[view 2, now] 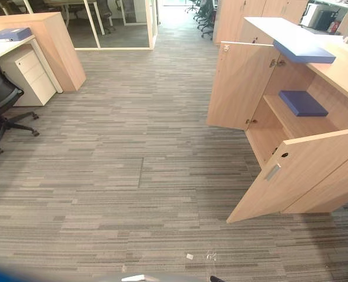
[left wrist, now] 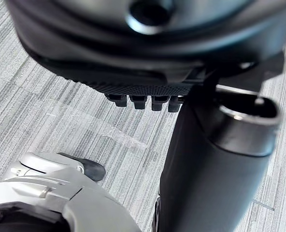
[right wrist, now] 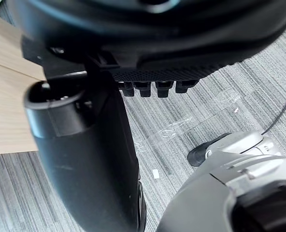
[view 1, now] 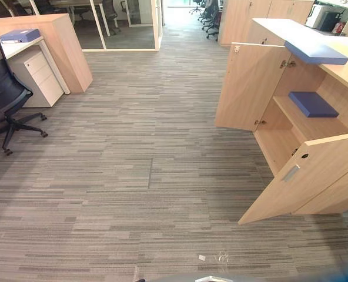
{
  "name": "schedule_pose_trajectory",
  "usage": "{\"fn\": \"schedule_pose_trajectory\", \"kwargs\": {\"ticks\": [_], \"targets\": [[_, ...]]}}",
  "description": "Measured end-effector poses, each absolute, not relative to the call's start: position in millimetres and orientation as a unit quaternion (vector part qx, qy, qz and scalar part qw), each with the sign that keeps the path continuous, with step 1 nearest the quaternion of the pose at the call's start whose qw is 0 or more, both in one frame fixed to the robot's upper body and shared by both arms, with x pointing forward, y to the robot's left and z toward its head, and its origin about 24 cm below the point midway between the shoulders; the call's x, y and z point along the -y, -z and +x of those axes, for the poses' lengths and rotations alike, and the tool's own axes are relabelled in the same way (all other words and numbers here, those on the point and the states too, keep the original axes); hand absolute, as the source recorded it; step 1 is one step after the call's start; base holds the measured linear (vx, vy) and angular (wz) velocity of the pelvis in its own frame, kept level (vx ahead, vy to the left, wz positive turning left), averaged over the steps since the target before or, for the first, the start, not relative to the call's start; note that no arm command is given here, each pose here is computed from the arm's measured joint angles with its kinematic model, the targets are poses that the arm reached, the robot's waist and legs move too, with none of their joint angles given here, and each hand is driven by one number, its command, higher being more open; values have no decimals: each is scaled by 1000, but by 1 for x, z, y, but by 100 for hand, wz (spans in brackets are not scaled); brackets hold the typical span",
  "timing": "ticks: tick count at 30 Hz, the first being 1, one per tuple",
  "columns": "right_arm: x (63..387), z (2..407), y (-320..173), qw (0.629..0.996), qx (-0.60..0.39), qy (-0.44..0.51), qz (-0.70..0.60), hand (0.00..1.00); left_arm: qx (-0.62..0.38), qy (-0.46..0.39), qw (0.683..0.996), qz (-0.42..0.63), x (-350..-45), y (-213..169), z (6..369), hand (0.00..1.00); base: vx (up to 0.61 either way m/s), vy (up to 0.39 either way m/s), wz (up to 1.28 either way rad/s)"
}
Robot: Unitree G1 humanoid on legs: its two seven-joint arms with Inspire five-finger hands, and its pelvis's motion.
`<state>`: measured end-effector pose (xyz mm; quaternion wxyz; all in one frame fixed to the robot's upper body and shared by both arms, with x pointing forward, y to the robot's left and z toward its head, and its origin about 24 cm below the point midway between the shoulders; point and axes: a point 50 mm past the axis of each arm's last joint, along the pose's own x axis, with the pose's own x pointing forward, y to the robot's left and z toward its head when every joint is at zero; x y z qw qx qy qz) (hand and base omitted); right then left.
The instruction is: Walk over to the cabinet, pick up the folder, carry it to the office cabinet, place the folder inside the office cabinet, then close the office cabinet door
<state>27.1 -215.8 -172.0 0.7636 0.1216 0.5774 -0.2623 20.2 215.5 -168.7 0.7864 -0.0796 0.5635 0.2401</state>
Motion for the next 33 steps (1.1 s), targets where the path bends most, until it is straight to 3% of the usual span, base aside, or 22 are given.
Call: {"fn": "schedule_pose_trajectory", "kwargs": {"ticks": [12, 18, 22, 28, 31, 33], "targets": [[211, 35, 172, 767, -561, 277, 145, 100, -542, -303, 771, -142, -216, 169, 19, 100, -23, -4, 4], [212, 48, 168, 785, -532, 279, 153, 100, -491, -359, 769, -196, -216, 165, 40, 100, -77, -18, -11], [210, 57, 167, 795, -537, 255, 116, 100, -490, -369, 766, -192, -217, 164, 31, 100, 117, -1, -41], [208, 80, 163, 814, -523, 234, 96, 100, -494, -377, 761, -186, -213, 164, 28, 100, 370, 275, -36], [190, 68, 170, 792, -548, 235, 130, 100, -521, -395, 736, -174, -218, 166, 4, 100, 525, 460, -35], [186, 66, 171, 786, -547, 247, 148, 100, -516, -399, 740, -166, -224, 166, 8, 100, 590, 447, -21]]}}
